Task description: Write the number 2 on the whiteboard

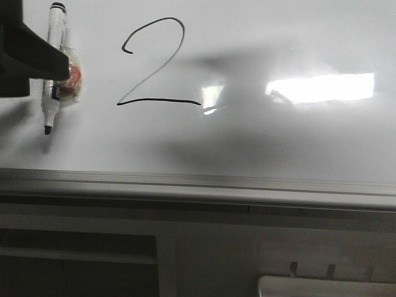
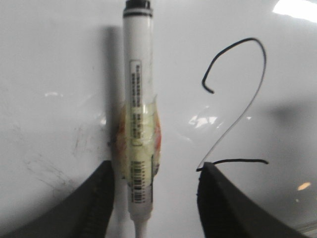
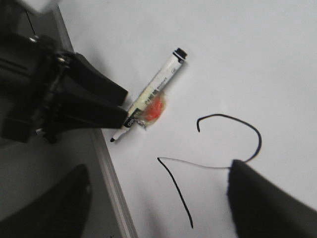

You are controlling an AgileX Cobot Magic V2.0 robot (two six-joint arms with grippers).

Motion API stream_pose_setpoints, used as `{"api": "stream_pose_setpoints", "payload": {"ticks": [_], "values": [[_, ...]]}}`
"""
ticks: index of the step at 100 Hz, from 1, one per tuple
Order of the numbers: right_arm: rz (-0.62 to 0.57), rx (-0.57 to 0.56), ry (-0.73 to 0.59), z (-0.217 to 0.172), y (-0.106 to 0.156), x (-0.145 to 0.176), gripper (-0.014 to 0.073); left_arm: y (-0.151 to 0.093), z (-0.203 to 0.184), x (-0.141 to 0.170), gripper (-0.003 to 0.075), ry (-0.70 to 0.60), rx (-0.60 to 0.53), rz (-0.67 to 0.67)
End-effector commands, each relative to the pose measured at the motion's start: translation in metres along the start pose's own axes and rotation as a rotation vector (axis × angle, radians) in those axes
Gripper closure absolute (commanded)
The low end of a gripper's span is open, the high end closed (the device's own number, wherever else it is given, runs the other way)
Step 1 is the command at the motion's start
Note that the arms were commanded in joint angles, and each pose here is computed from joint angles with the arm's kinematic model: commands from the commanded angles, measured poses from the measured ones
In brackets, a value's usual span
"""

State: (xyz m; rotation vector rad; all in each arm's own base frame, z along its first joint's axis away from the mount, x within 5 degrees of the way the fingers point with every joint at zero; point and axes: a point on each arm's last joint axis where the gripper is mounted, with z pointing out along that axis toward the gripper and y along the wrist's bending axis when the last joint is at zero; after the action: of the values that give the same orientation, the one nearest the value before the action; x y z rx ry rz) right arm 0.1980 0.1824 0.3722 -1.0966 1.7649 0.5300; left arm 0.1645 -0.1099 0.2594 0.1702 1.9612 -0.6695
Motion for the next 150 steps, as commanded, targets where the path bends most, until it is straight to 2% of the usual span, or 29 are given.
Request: {"api": "stream_pose_setpoints", "payload": {"ticks": [1,7,8,9,16,29,42,55,69,79,95,150], "values": [[0.065,0.064,-0.075,-0.018,-0.008,-0.009,0.0391,-0.01,-0.02,-0.022,0.0534,-0.147,0.069,0.003],[0.075,0.092,-0.082,-0.024,-0.011,-0.004,0.0666,-0.014,-0.037,-0.03,0.0694,-0.223,0.104,0.043],[0.077,0.095,-0.08,-0.024,-0.011,-0.003,0.0673,-0.015,-0.039,-0.031,0.0713,-0.231,0.108,0.052],[0.078,0.101,-0.083,-0.025,-0.011,-0.001,0.0665,-0.016,-0.043,-0.032,0.0745,-0.247,0.115,0.07],[0.08,0.128,-0.104,-0.033,-0.009,0.004,0.0655,-0.02,-0.062,-0.039,0.0741,-0.329,0.147,0.162],[0.05,0.205,-0.188,-0.059,0.001,0.017,0.0655,-0.022,-0.095,-0.044,0.0741,-0.432,0.173,0.207],[0.028,0.309,-0.293,-0.088,0.011,0.036,0.0655,-0.023,-0.124,-0.044,0.0741,-0.518,0.167,0.334],[0.003,0.396,-0.42,-0.123,0.026,0.058,0.0655,-0.018,-0.143,-0.04,0.0741,-0.545,0.127,0.399],[-0.029,0.461,-0.523,-0.15,0.043,0.09,0.0655,-0.009,-0.155,-0.033,0.0741,-0.516,0.038,0.461],[-0.036,0.484,-0.575,-0.16,0.053,0.112,0.0655,-0.004,-0.161,-0.03,0.0741,-0.505,-0.012,0.463],[-0.05,0.501,-0.644,-0.173,0.063,0.126,0.0655,-0.004,-0.165,-0.03,0.0741,-0.532,-0.003,0.461],[-0.056,0.503,-0.668,-0.178,0.065,0.128,0.0655,-0.004,-0.165,-0.03,0.0741,-0.532,-0.005,0.463]]}}
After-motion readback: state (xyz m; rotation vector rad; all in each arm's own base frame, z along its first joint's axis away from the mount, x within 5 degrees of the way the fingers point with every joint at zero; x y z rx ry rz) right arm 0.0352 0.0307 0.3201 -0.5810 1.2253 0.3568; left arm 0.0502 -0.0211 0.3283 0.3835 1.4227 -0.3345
